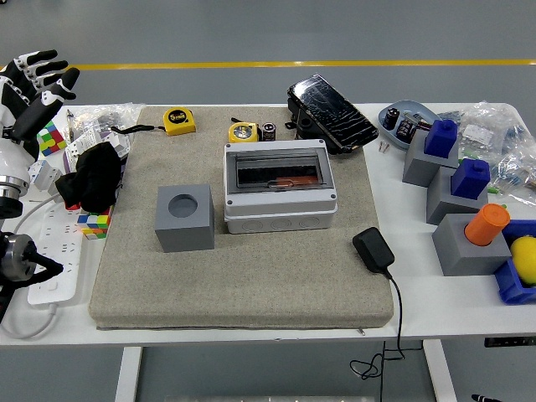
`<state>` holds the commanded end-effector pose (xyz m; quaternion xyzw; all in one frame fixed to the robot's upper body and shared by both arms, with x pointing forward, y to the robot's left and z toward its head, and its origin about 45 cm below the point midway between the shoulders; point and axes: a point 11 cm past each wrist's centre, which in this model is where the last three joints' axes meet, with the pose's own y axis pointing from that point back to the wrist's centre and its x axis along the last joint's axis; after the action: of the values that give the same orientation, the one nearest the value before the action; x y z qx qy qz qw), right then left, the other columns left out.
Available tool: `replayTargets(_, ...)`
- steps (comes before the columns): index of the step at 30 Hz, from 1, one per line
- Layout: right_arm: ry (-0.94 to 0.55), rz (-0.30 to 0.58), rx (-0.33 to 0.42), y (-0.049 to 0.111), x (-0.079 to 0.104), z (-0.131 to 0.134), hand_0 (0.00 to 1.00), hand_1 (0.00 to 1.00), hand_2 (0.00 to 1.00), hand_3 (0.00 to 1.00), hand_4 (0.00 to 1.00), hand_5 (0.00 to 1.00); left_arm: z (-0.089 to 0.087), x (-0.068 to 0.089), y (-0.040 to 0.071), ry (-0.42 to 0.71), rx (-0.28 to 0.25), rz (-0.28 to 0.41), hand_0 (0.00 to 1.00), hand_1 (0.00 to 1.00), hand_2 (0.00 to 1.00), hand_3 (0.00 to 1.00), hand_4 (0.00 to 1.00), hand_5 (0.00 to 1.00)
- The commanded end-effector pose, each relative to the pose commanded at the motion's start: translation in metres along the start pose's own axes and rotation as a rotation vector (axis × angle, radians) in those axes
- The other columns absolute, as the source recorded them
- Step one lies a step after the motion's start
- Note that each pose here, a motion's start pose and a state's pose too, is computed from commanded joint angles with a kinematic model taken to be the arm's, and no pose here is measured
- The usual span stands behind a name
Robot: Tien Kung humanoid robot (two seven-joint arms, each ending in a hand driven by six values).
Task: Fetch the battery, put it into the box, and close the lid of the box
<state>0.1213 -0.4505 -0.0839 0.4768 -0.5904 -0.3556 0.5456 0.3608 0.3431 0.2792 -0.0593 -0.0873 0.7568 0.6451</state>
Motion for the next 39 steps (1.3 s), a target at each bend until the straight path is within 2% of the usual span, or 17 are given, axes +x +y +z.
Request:
replayTargets(17,0.014,0.000,0.000,0.0002,0.0006,-0.0005,0.667,0.667,0.676,0.551,0.893,0.492,-0.0089,-0.0045,0.0018,-0.017,0.046,-0.029,0.376,0.585,0.588,0.608,0.998,0.327)
replayTargets(27,0.006,-0.001,0.002,0.0002,0.0000,-0.0016,0.666,0.667,0.676,0.552,0.894,0.492,-0.0032,-0.0050,0.0012,-0.014,0.033,-0.030,0.377,0.584,0.588,0.607,0.997,0.326)
replayTargets(39,-0.008,0.004,-0.007,-0.0001,0.0020,0.0048,0.668,0.667,0.676,0.552,0.896,0.495,-0.0080,0.0005,0.0047,-0.010,0.046,-0.009,0.379,0.583,0.588,0.606,0.996,0.326)
